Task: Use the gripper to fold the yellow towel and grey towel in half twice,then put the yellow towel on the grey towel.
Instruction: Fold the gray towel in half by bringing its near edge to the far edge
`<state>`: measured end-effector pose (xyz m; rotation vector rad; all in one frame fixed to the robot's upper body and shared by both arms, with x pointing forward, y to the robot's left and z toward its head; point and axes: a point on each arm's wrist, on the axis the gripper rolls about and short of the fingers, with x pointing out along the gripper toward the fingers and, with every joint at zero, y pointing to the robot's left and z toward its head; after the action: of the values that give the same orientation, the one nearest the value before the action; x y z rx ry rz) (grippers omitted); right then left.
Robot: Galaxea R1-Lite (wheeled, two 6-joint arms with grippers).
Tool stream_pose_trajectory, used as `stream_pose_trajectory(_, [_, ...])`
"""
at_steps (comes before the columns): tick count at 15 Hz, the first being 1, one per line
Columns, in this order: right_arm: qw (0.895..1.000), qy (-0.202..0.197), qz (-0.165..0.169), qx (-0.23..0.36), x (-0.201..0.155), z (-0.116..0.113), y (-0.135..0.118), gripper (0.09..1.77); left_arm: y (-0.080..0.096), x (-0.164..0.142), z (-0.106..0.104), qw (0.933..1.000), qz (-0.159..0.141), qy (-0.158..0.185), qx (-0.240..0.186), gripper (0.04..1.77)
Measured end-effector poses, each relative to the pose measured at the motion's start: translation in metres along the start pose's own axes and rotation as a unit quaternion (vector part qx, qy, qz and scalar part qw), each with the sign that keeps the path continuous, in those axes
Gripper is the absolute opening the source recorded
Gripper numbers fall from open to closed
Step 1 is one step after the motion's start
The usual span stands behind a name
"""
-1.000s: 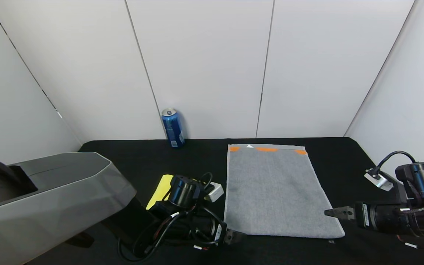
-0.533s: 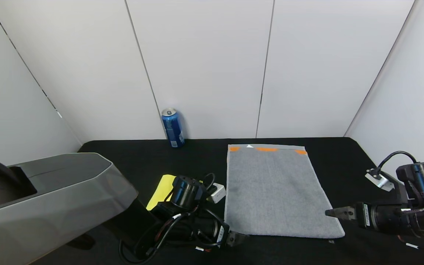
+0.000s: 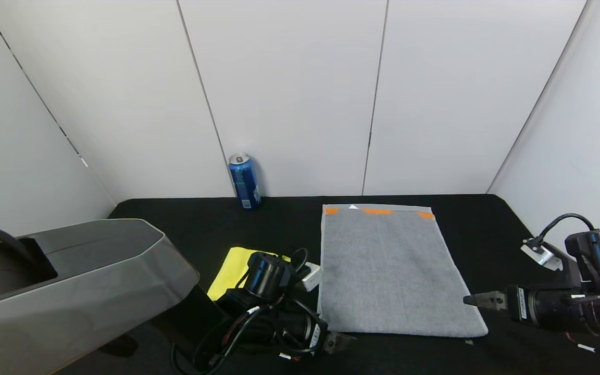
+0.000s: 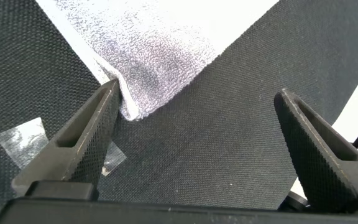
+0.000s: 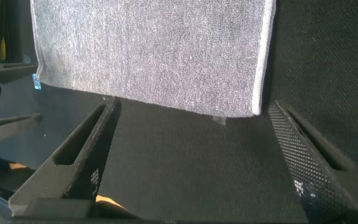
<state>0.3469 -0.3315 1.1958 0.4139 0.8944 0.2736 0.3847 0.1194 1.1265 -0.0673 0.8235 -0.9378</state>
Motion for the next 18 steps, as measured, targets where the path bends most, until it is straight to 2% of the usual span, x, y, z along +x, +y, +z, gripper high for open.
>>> stream_pose_trajectory(6, [1.000, -0.001, -0.001, 0.002, -0.001, 0.000, -0.001, 1.71, 0.004, -0.003, -0.002, 1.0000, 0.005, 0.001, -0.005, 1.72])
stream_pose_trajectory(11, [1.000, 0.000, -0.002, 0.002, -0.001, -0.001, -0.001, 1.71, -0.005, 0.002, -0.006, 0.9999, -0.005, 0.012, 0.005, 1.72])
stream_pose_trajectory(18, [1.000, 0.001, -0.002, 0.003, 0.000, -0.001, -0.002, 1.71, -0.005, 0.005, -0.007, 0.9998, -0.006, 0.015, 0.008, 1.72])
